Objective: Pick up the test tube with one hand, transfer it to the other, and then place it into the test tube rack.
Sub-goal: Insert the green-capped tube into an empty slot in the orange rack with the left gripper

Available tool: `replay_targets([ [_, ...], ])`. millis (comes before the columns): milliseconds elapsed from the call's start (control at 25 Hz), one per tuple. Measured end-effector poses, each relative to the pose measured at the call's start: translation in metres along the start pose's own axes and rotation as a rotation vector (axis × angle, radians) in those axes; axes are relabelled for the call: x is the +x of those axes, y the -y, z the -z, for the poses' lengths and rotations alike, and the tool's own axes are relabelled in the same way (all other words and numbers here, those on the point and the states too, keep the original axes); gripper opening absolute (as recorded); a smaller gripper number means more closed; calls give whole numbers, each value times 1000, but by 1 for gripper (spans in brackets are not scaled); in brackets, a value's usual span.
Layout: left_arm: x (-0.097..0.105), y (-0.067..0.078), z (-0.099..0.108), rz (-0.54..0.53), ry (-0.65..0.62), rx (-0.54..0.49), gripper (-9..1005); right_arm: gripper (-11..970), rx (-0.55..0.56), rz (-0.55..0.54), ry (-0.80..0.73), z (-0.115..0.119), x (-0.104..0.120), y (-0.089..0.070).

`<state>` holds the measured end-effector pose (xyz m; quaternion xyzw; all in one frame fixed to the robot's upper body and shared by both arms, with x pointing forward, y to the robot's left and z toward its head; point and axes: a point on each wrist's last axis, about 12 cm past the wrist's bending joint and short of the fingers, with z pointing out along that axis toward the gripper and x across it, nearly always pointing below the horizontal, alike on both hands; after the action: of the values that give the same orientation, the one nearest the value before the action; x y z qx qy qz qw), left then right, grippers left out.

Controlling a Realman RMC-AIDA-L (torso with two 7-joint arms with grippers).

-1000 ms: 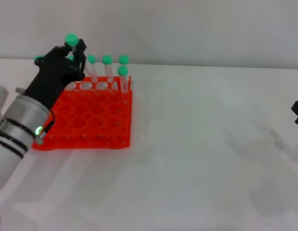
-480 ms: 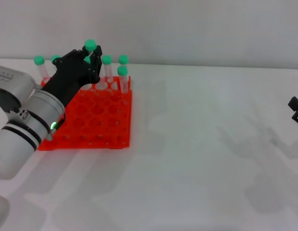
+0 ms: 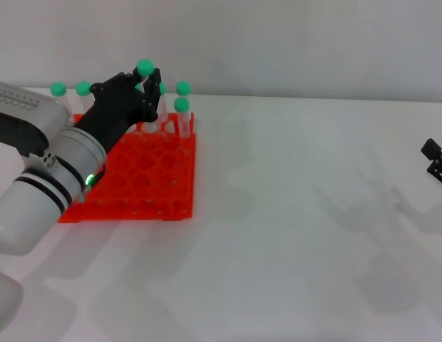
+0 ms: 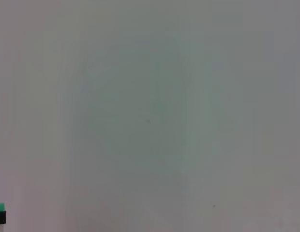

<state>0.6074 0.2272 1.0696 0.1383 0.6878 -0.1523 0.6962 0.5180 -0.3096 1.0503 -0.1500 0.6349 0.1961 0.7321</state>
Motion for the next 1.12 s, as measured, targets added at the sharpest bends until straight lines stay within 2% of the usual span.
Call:
replay_targets([
  [400,9,1,5,-12,-48,5,247,843,-2,-2,4,2,0,-1],
  [1120,13,0,3,-12,-89,-12,256,843,-25,-10,8,2,0,-4],
])
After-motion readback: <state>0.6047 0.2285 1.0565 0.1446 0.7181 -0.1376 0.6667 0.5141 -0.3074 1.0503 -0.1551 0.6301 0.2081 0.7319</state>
